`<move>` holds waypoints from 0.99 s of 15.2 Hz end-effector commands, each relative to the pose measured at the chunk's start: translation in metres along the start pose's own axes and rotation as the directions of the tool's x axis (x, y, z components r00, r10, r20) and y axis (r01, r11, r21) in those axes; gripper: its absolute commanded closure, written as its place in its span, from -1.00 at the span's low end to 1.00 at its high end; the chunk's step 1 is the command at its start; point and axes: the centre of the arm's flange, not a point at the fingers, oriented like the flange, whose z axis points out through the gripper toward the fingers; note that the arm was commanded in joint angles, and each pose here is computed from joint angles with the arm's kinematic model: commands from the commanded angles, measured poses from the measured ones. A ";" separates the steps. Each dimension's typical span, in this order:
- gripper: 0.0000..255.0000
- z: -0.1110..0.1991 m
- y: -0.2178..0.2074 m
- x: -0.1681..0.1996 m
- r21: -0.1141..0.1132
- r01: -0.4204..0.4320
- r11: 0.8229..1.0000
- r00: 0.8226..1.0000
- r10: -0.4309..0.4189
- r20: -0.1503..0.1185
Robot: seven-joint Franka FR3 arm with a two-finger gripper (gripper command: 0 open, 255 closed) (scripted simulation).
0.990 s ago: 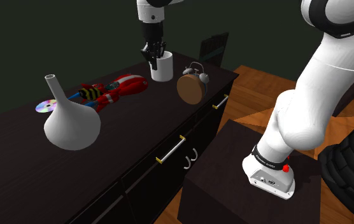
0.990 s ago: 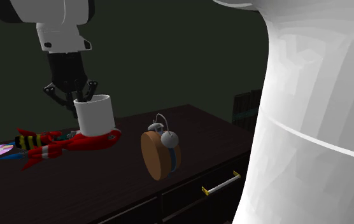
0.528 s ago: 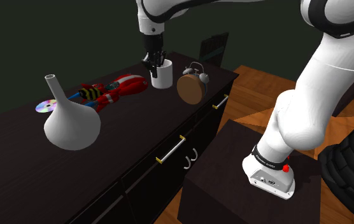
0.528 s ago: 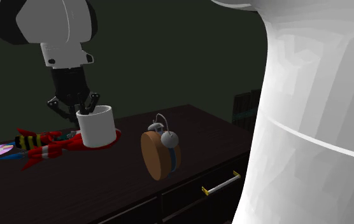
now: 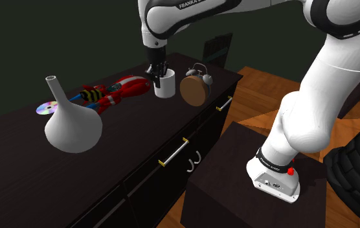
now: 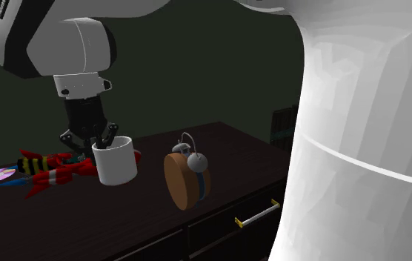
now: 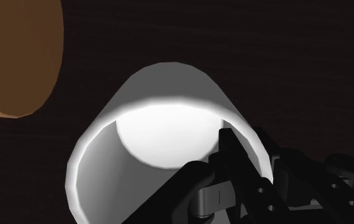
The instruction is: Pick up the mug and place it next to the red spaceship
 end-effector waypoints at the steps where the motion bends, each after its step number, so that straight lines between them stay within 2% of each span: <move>1: 1.00 0.011 -0.001 0.000 0.000 0.000 1.000 1.000 0.000 -0.001; 15: 1.00 0.085 -0.002 0.004 0.000 0.000 1.000 1.000 0.000 -0.001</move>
